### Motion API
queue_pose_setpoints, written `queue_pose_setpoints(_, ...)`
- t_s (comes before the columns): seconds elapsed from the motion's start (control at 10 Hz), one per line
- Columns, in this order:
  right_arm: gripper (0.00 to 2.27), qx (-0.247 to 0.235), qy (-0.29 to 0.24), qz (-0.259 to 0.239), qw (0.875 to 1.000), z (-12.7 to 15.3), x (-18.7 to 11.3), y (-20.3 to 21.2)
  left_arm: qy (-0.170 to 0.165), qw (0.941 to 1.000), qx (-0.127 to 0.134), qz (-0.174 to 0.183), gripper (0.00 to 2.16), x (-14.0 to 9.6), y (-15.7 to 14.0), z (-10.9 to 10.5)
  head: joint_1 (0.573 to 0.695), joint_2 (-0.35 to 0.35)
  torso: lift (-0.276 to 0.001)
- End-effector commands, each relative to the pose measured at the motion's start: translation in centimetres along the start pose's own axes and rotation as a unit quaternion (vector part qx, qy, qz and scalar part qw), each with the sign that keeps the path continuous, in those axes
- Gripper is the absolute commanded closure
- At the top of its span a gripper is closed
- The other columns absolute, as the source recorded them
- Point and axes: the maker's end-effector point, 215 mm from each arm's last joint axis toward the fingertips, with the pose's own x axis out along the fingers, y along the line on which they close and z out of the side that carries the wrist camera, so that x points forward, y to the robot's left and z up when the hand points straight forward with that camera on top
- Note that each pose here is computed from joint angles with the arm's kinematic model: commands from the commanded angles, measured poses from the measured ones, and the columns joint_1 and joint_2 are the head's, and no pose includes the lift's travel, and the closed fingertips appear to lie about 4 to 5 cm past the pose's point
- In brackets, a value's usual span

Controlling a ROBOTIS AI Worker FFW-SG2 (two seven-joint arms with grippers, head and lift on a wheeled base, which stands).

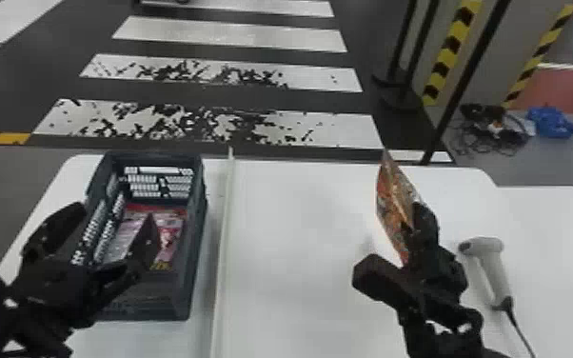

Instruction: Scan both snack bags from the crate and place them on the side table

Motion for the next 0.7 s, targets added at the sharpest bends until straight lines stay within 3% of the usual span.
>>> queue_pose_setpoints(0.0,2.24,-0.078,-0.034,0.022,0.996,1.0,-0.7,3.3,-0.003,1.0000,0.001,0.000,0.04,0.0,0.1,0.0,0.695,-0.064,-0.098)
queue_pose_setpoints(0.2,2.24,-0.153,-0.077,0.077,0.982,2.3,-2.7,8.5,0.000,1.0000,0.000,0.001,0.04,0.0,0.2,-0.3,0.695,-0.020,-0.098)
queue_pose_setpoints(0.3,2.24,-0.161,-0.079,0.109,0.978,2.4,-3.9,10.5,-0.001,1.0000,0.002,0.002,0.04,0.0,0.3,-0.2,0.695,-0.006,-0.098)
queue_pose_setpoints(0.4,1.99,-0.156,-0.093,0.143,0.973,2.9,-5.1,12.6,-0.001,1.0000,-0.001,0.001,0.04,0.1,0.2,-0.3,0.695,0.018,-0.098)
queue_pose_setpoints(0.5,0.92,-0.134,-0.104,0.175,0.970,3.7,-6.3,13.8,-0.001,1.0000,-0.001,0.001,0.04,0.1,0.2,-0.3,0.695,0.039,-0.098)
queue_pose_setpoints(0.6,0.01,-0.080,-0.105,0.201,0.971,4.8,-6.9,13.3,0.000,1.0000,-0.001,0.001,0.04,0.0,0.3,-0.3,0.695,0.063,-0.098)
